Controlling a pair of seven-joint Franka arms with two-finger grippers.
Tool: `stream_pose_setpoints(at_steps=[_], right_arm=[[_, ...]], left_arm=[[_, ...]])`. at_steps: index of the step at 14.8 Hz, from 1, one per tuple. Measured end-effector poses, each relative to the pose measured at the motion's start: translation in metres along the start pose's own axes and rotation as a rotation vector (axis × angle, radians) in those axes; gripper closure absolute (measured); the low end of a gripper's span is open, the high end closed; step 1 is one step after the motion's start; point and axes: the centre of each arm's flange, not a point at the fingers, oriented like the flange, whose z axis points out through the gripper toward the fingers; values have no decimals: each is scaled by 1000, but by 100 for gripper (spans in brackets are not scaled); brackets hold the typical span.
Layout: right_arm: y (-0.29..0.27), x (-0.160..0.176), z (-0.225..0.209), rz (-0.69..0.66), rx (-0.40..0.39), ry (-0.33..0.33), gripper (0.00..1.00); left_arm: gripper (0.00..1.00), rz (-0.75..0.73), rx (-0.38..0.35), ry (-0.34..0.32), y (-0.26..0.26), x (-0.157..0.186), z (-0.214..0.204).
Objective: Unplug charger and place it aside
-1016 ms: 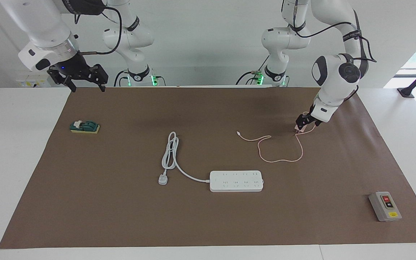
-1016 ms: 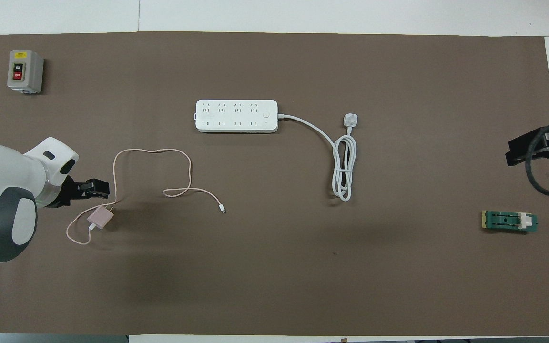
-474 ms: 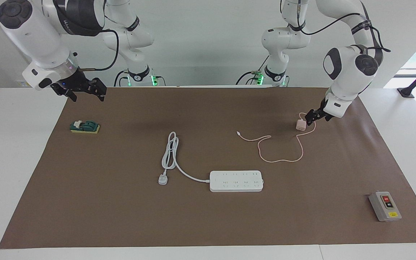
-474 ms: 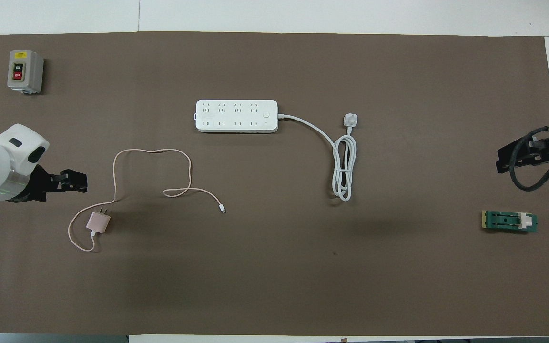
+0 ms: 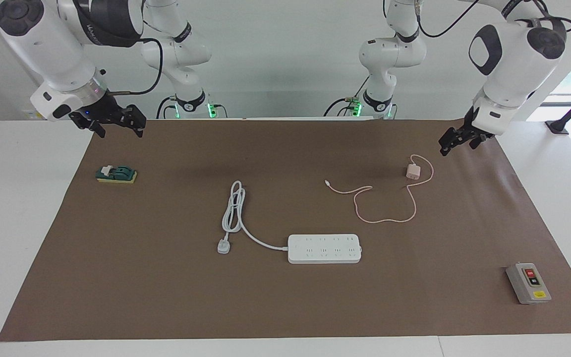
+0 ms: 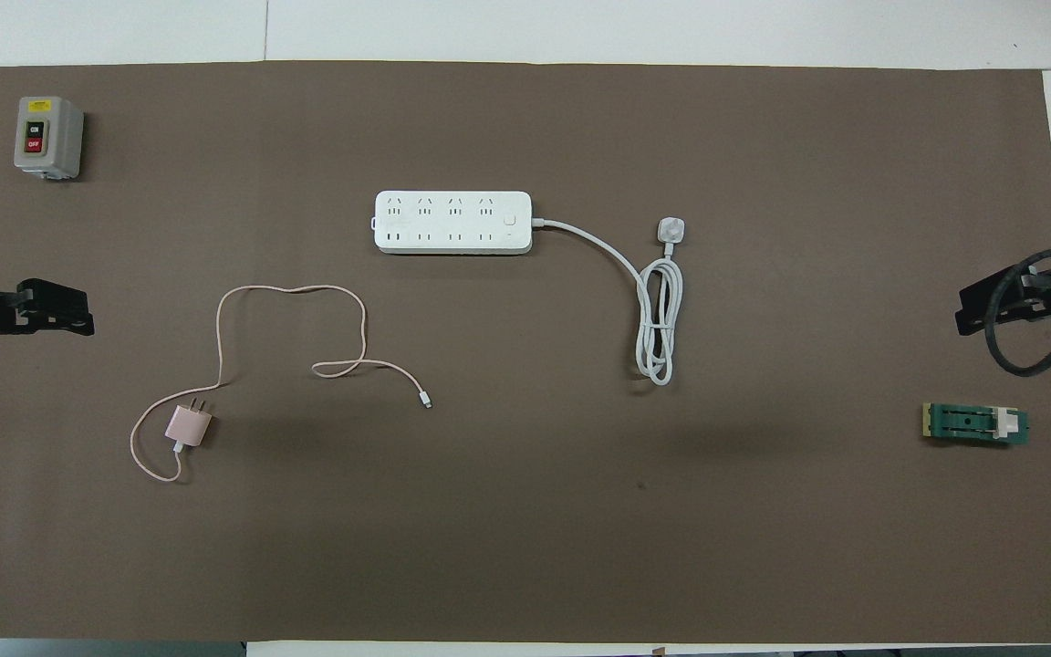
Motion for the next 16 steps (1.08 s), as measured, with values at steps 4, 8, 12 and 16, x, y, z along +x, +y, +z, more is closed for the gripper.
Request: stream_pose_setpoints(at_steps=[4, 8, 12, 16], right_arm=[[0, -2, -2, 0, 1, 4, 0], [0, -3, -3, 0, 1, 7, 0], [1, -7, -9, -1, 3, 18, 0], [1, -8, -10, -1, 3, 20, 0]], left_arm=[[0, 2, -6, 46, 2, 2, -32], [0, 5, -12, 43, 6, 12, -34], [0, 11, -13, 23, 10, 13, -31], [0, 59, -20, -25, 14, 7, -28]])
